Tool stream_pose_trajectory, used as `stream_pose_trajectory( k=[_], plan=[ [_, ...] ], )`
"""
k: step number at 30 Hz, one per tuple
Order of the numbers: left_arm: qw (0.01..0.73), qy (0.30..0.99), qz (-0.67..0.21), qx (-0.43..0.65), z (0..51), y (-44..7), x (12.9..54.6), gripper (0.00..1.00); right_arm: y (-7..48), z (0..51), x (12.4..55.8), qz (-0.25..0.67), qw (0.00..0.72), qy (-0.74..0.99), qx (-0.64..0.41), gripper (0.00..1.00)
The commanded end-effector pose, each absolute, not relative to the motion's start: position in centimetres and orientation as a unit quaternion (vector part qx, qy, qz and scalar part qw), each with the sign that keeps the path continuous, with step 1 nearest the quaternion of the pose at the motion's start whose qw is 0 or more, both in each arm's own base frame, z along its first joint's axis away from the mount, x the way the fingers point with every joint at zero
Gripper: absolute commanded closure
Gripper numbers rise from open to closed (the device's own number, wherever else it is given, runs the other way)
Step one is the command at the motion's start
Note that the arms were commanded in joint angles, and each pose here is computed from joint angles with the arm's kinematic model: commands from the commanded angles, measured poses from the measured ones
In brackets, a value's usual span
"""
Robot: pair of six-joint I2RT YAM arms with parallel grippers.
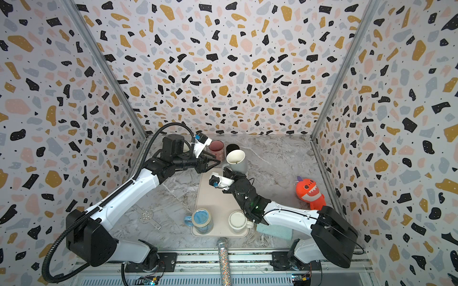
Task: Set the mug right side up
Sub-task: 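Carry the grey mug toward the left gripper while the left gripper reaches in, then close the left gripper on the grey mug while the right gripper opens and withdraws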
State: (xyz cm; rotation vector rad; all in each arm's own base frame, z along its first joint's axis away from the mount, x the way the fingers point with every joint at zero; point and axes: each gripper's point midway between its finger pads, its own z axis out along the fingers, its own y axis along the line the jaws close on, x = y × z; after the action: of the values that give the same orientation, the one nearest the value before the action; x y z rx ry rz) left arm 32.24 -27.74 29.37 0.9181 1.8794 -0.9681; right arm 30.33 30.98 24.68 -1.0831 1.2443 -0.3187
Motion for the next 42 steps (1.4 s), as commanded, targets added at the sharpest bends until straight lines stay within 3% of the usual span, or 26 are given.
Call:
stream_pose_trajectory(
  k=[1, 25, 42],
  plan=[
    [0.438, 0.708, -0.386, 0.397, 32.8, -28.1, 31.2, 0.52, 30.0, 29.1, 30.8, -0.200, 0.713, 0.513, -0.434, 1.00],
    [0.380, 0.712, -0.378, 0.453, 29.4, -30.3, 29.5, 0.50, 30.5, 30.0, 30.7, -0.228, 0.729, 0.483, -0.429, 1.00],
    [0.367, 0.715, -0.380, 0.457, 28.7, -30.8, 29.5, 0.54, 31.1, 29.9, 30.6, -0.226, 0.733, 0.477, -0.430, 1.00]
  ],
)
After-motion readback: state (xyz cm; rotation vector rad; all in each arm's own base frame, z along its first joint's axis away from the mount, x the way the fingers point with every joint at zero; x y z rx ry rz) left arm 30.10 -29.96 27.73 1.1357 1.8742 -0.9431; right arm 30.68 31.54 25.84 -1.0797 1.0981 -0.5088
